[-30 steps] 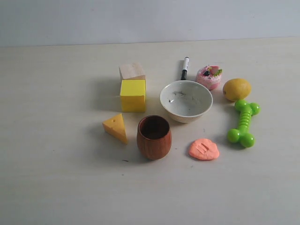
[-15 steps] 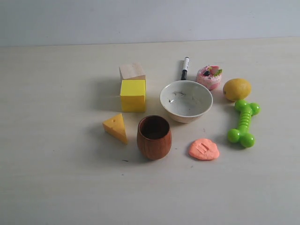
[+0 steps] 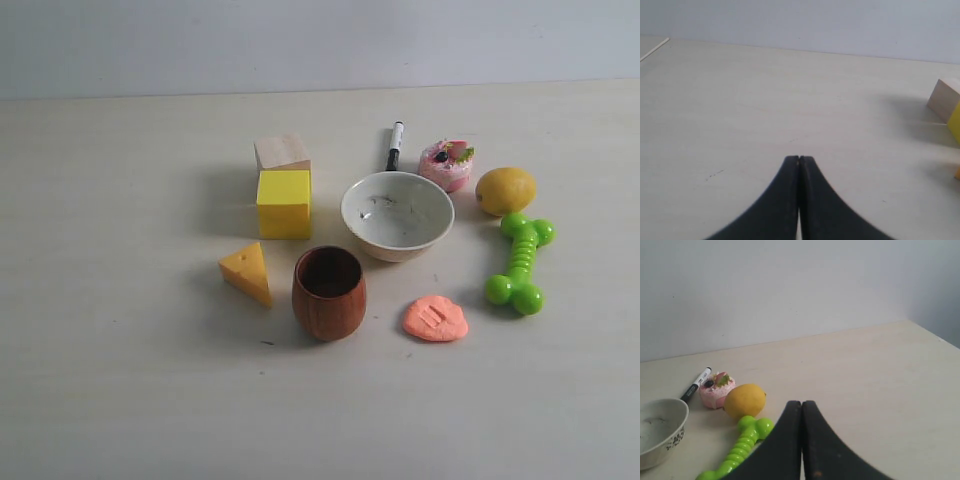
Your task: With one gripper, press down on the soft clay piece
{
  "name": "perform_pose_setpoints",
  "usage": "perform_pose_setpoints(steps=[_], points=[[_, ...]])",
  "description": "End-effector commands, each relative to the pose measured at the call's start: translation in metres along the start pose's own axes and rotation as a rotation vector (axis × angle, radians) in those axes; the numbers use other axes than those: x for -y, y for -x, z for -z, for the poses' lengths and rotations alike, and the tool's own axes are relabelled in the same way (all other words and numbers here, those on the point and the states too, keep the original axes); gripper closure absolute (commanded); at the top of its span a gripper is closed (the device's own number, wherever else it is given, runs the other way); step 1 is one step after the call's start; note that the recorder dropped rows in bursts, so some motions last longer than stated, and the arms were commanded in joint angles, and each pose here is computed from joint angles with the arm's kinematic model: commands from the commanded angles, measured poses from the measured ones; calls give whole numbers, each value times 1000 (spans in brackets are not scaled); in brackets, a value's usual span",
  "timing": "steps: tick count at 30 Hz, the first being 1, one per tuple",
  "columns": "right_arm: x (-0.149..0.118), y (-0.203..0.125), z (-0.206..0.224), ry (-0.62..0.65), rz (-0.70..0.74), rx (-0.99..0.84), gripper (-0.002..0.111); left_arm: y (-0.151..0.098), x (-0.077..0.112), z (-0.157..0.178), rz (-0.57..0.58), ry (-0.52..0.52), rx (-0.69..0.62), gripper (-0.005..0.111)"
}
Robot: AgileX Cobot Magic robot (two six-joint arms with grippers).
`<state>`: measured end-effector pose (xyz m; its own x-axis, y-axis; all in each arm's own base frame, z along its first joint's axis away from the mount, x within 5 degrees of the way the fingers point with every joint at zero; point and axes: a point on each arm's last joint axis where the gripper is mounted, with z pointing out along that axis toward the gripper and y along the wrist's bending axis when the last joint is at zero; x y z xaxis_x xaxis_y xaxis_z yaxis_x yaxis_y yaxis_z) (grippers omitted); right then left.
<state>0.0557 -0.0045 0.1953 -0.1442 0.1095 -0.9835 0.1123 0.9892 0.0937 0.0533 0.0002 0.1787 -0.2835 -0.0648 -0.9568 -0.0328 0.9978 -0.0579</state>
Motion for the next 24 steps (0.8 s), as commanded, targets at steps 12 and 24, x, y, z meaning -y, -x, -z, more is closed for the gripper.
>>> perform_pose_setpoints(steps=[12,24], points=[[1,-8,0,-6,49,-46,108,2,1,1,8,-8,19,107],[1,-13,0,-4,50,-94,108,2,1,1,8,-8,19,107]])
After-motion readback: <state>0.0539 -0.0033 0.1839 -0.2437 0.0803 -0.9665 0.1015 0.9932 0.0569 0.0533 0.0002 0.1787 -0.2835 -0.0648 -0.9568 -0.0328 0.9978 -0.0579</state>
